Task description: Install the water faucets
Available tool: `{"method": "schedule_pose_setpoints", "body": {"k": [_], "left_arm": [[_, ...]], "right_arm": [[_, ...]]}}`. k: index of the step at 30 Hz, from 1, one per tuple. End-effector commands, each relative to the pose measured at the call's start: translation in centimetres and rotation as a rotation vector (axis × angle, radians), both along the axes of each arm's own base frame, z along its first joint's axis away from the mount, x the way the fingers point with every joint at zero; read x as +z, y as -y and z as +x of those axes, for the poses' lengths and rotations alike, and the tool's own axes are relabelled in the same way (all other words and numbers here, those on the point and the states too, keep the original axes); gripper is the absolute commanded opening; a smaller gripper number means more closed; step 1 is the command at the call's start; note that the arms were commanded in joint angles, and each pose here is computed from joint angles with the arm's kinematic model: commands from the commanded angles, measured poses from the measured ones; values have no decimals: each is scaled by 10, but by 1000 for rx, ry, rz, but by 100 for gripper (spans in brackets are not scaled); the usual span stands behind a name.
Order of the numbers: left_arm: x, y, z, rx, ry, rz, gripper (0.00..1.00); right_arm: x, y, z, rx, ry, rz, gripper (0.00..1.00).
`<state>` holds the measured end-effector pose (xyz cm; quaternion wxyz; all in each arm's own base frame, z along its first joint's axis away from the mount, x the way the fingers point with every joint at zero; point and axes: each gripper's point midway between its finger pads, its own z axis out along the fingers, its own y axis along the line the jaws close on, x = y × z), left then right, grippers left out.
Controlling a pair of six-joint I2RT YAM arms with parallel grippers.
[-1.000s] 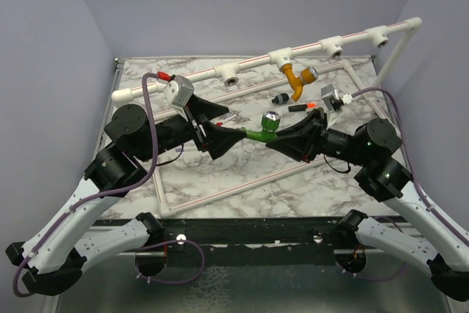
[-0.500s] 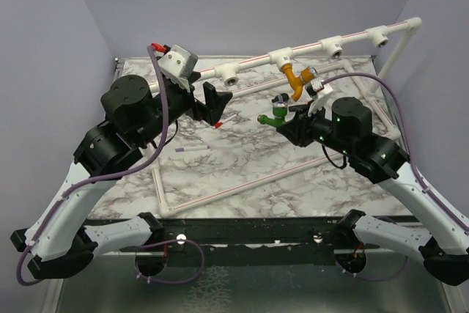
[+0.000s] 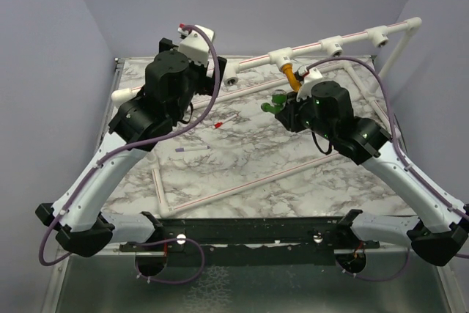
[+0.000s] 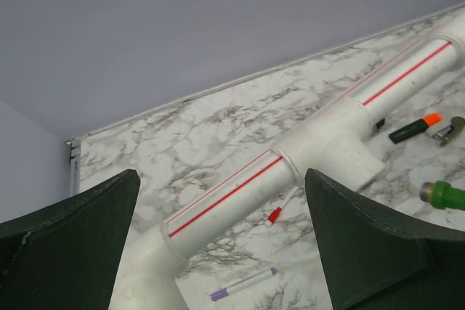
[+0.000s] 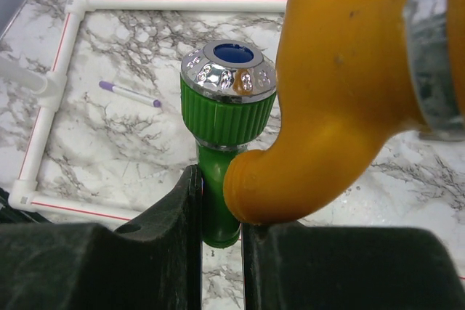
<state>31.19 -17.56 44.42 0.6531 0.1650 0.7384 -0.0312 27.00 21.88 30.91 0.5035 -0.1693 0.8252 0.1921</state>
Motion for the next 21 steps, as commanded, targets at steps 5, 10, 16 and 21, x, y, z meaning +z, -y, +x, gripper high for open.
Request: {"method": "schedule_pose_setpoints", "body": {"k": [5,10,16,21], "left_arm": [[6,-49,46,206,-1,-62,94],[-14,-63,62,248,-61,-64,93],[-40,-72,70,271,-143,-72,92],[-65,-70,64,241,-226,-54,90]], "right_arm": [[9,8,22,-96,35,-58,1],[8,12,34,-144,45,-109,0],[14,12,51,-163,77,-143,0],[14,12,64,-169,86,-155,0]]}}
